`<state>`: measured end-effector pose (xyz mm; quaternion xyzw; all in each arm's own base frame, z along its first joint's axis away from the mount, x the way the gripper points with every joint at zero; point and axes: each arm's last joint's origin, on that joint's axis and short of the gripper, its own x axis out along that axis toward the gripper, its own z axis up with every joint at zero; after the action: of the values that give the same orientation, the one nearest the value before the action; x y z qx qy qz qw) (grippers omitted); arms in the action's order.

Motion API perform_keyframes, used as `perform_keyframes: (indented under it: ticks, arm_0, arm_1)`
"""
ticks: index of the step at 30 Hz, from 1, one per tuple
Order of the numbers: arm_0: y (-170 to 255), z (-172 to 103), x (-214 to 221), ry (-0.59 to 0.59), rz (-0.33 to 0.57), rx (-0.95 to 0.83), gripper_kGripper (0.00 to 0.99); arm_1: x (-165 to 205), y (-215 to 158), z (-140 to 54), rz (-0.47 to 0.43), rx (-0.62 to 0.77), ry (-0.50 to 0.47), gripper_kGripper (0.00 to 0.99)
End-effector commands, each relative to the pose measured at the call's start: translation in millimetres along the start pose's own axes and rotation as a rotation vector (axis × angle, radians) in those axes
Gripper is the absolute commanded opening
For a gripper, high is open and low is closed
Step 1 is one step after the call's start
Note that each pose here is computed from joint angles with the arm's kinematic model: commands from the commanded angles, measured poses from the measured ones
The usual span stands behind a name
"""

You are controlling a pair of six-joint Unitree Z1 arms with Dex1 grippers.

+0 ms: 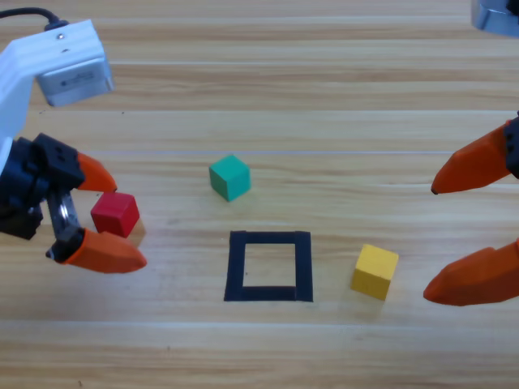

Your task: Stack the blocks in the rectangular block: red at the bottom, yellow in the middle, green on top

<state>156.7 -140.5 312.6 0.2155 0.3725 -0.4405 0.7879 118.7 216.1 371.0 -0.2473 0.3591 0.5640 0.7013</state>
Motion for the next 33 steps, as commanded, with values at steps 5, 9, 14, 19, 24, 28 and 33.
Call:
perform_keyframes:
  ticks: [5, 9, 14, 19, 24, 28, 33]
  arm_0:
    - [-5, -6, -2, -0.004, 0.001, 0.0, 0.99]
    - [-5, -6, 0, 0.001, 0.0, -0.001, 0.99]
    - [-5, -6, 0, 0.001, 0.0, -0.001, 0.99]
    - [-2, -1, -1, -0.006, 0.036, -0.048, 0.99]
    - [9, 13, -12, -0.088, 0.238, -0.248, 0.99]
    - [19, 27, -16, -0.099, 0.338, -0.399, 0.99]
    - [44, 40, -13, -0.059, 0.42, -0.522, 0.99]
  arm_1:
    - [13, 7, -9.5, 0.034, -0.006, 0.073, 0.986]
    - [16, -2, -11.0, -0.142, 0.08, 0.104, 0.986]
    - [24, -20, -6.7, -0.397, 0.243, 0.109, 0.986]
    - [45, -36, 8.7, -0.537, 0.449, 0.096, 0.986]
    - [61, -48, 16.7, -0.581, 0.606, 0.085, 0.985]
    - [71, -59, 20.2, -0.62, 0.752, 0.147, 0.989]
    - [103, -78, 22.4, -0.649, 0.938, 0.216, 0.986]
